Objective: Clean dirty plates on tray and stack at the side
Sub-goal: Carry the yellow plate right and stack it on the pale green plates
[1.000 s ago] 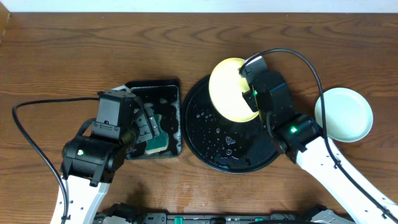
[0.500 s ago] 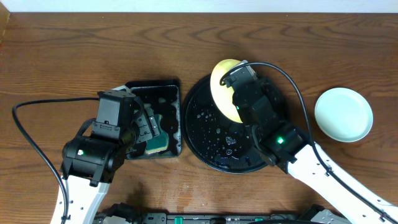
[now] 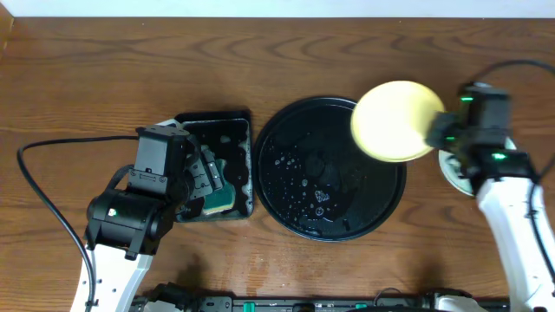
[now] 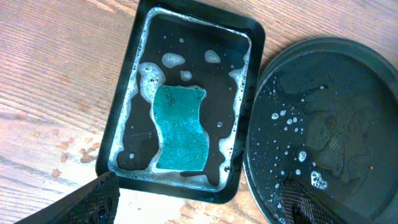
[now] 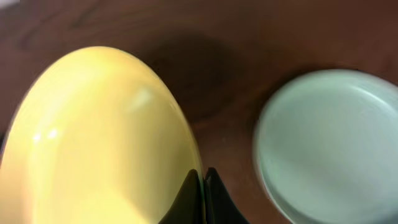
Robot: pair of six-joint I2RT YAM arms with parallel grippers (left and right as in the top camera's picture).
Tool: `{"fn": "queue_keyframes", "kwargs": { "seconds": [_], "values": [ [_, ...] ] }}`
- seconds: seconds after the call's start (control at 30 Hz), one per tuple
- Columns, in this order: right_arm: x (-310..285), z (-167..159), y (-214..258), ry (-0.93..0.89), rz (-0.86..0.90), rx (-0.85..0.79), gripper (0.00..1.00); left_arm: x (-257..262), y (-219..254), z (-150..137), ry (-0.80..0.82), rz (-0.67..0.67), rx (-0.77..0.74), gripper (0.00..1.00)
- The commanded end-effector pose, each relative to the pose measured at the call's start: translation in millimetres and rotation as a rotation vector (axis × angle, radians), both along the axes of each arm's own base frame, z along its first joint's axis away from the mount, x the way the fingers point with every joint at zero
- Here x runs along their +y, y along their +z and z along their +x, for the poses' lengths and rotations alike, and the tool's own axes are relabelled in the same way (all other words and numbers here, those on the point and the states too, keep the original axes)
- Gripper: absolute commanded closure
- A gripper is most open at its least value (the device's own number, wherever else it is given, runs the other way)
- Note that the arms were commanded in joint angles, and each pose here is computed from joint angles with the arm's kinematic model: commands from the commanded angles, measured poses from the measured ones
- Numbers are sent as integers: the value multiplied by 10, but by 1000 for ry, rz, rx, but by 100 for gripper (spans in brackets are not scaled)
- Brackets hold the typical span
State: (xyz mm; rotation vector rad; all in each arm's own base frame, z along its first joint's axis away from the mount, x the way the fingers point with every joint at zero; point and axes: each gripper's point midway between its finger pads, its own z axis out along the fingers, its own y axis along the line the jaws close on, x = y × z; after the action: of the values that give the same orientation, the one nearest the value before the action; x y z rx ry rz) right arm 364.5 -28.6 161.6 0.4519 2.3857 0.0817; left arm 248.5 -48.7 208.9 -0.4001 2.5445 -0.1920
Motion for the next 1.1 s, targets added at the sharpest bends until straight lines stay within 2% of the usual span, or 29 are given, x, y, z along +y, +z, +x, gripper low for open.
{"fn": "queue_keyframes", "kwargs": {
  "seconds": [0.0,0.27,0.4,0.57,0.6,0.63,0.67,0.73,0.93,0.97,1.07],
  "values": [
    [-335,-84,86,-144,229,-29,99,5,51,17,-1,-1,-13,16],
    [-1509,-552,-118,-533,117,35,99,5,51,17,-1,-1,-13,16],
    [-1752,-680,-305,-613,125,85,99,5,51,17,-1,-1,-13,16],
    [-1835,-861,-721,-668,147,239,99,5,51,17,-1,-1,-13,16],
    [-1848,-860,-743,-670,142,244,96,5,52,18,-1,-2,-13,16],
    [-1860,-845,-748,-670,141,240,86,5,51,17,-1,-1,-13,16],
    [-1865,-807,-725,-661,142,222,72,5,51,17,-1,-1,-13,16],
    [-1805,-701,-605,-600,165,170,62,5,51,17,-1,-1,-13,16],
    [-1052,-264,298,-183,347,-146,55,5,51,17,-1,-1,-13,16],
    [-713,-272,590,-57,386,-216,52,5,51,17,-1,-1,-13,16],
    [-185,-445,919,108,368,-262,49,5,51,17,-1,-1,-13,16]
  ]
}}
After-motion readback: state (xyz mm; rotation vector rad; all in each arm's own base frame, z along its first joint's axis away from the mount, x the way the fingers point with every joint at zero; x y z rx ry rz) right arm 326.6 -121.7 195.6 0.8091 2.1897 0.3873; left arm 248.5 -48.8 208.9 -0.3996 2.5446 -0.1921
